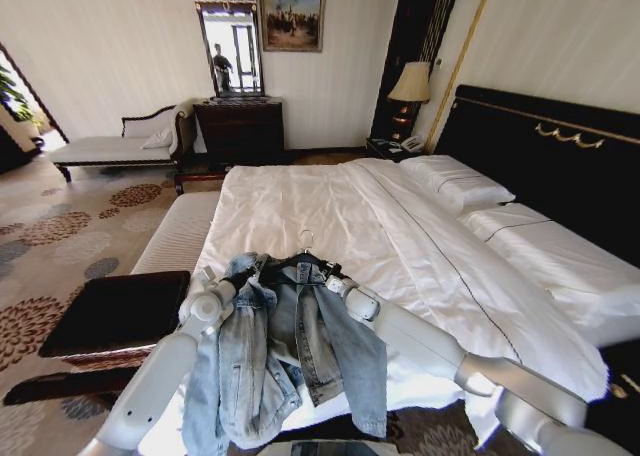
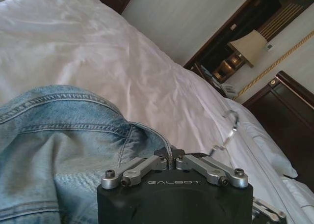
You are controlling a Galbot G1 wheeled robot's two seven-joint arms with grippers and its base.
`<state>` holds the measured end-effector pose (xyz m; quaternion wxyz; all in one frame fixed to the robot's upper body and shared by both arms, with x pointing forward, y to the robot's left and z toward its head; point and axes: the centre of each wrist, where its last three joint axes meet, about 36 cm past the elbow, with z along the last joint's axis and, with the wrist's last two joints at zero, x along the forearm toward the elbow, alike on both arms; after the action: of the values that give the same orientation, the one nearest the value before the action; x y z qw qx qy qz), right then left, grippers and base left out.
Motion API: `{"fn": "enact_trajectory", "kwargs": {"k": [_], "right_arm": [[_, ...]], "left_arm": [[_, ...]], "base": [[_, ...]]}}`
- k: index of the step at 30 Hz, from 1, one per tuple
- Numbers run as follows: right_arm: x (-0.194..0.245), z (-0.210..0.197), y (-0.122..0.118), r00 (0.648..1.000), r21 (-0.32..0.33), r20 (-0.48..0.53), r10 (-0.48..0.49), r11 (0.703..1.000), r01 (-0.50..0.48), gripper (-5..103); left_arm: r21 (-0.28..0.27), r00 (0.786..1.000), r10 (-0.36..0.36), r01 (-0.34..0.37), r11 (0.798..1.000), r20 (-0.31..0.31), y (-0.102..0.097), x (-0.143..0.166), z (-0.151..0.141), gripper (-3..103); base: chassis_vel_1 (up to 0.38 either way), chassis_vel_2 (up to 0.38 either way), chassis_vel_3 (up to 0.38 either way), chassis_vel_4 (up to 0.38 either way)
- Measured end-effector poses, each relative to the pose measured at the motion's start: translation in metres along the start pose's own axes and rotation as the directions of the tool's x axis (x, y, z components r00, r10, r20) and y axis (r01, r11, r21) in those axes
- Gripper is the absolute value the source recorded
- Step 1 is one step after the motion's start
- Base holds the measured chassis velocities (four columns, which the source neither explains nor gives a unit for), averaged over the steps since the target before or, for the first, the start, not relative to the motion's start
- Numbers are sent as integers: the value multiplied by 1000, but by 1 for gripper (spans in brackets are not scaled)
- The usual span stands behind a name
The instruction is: Pick up the clothes from the bed and hang them on the clothes hanger.
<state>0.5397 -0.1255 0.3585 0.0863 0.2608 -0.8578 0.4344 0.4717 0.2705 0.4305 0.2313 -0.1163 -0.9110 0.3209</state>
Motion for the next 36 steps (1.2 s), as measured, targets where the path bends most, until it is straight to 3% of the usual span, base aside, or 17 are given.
{"fn": "enact_trajectory", "kwargs": {"k": [6,11,19,27,36], "right_arm": [[-32,-13,9,999,33,-27,-28,999,29,21],[-37,4,-7,997,53,-72,-3,999,7,21],[-48,-9,2,995,12,-98,2,1000,-1,21],[-50,-32,-4,997,-18,-71,7,1000,-8,21],[-41,-70,23,999,-40,4,-42,998,43,21]], "left_arm": [[-27,999,38,-38,999,-2,-18,14,8,2],[-36,1000,16,-16,999,11,-9,24,5,2],[-46,999,35,-35,998,-5,-18,29,24,2],[-70,999,38,-39,997,-26,-22,32,40,2],[-85,997,40,-45,995,-60,-32,12,60,2]], "base": [[0,0,0,0],[0,0,0,0],[0,0,0,0],[0,0,0,0],[0,0,0,0]]}}
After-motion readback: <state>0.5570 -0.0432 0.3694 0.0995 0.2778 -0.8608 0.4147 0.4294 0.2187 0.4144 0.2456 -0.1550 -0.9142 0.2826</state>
